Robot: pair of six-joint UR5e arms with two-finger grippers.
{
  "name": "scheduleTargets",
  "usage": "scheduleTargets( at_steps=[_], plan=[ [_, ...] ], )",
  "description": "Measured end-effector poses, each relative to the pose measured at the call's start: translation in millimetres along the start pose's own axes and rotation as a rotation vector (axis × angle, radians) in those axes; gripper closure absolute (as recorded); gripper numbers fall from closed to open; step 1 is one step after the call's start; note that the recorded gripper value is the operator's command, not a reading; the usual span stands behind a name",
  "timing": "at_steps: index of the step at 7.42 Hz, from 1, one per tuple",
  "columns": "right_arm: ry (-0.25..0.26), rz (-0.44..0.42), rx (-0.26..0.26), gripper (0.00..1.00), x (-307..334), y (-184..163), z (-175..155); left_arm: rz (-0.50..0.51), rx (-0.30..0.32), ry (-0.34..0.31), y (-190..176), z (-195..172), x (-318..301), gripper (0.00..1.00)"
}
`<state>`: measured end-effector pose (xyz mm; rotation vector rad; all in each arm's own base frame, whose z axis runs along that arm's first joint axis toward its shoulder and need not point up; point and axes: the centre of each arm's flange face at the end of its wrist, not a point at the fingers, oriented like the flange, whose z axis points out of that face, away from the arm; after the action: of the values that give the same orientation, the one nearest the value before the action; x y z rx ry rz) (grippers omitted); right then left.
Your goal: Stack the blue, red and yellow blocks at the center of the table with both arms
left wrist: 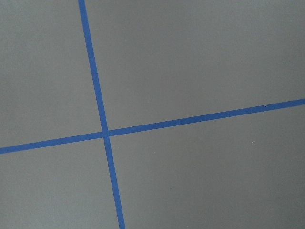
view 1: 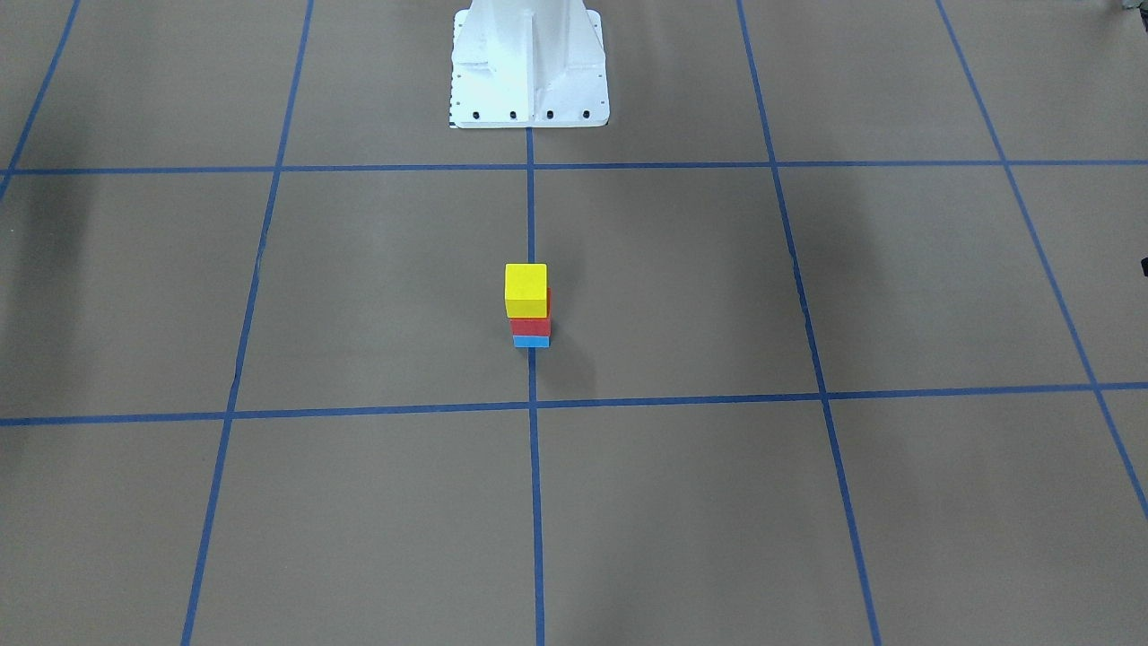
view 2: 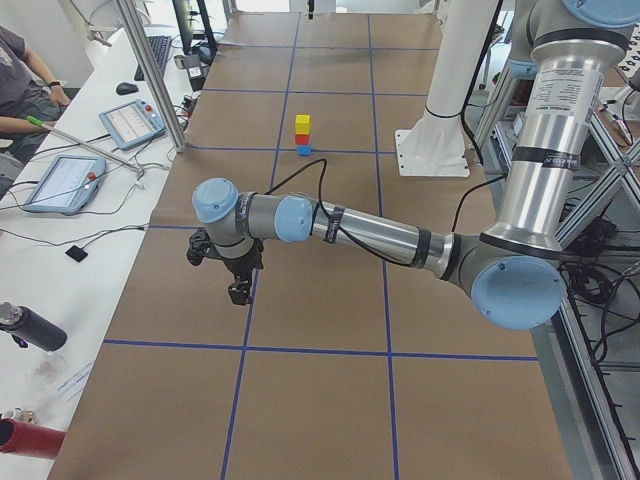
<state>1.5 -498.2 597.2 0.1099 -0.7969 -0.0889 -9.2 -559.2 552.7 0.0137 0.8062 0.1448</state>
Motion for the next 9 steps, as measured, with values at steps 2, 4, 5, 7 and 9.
scheduleTargets(
  at_steps=[2,4,5,7,9],
  plan=[
    [0.005,0.005,-0.011,0.0,-14,-21,-7,-0.016,-0.004,-0.005,24,3,-10,0.01],
    [0.029,0.024,-0.053,0.0,-27,-42,-16,-0.014,0.002,-0.005,40,11,-18,0.01],
    [0.05,0.025,-0.062,0.0,-27,-43,-16,-0.017,0.002,-0.003,43,12,-20,0.01],
    [0.065,0.022,-0.075,0.0,-22,-38,-13,-0.019,0.003,0.0,44,13,-20,0.0],
    [0.068,0.02,-0.079,0.0,-21,-35,-11,-0.02,0.003,0.001,44,13,-20,0.01]
  ],
)
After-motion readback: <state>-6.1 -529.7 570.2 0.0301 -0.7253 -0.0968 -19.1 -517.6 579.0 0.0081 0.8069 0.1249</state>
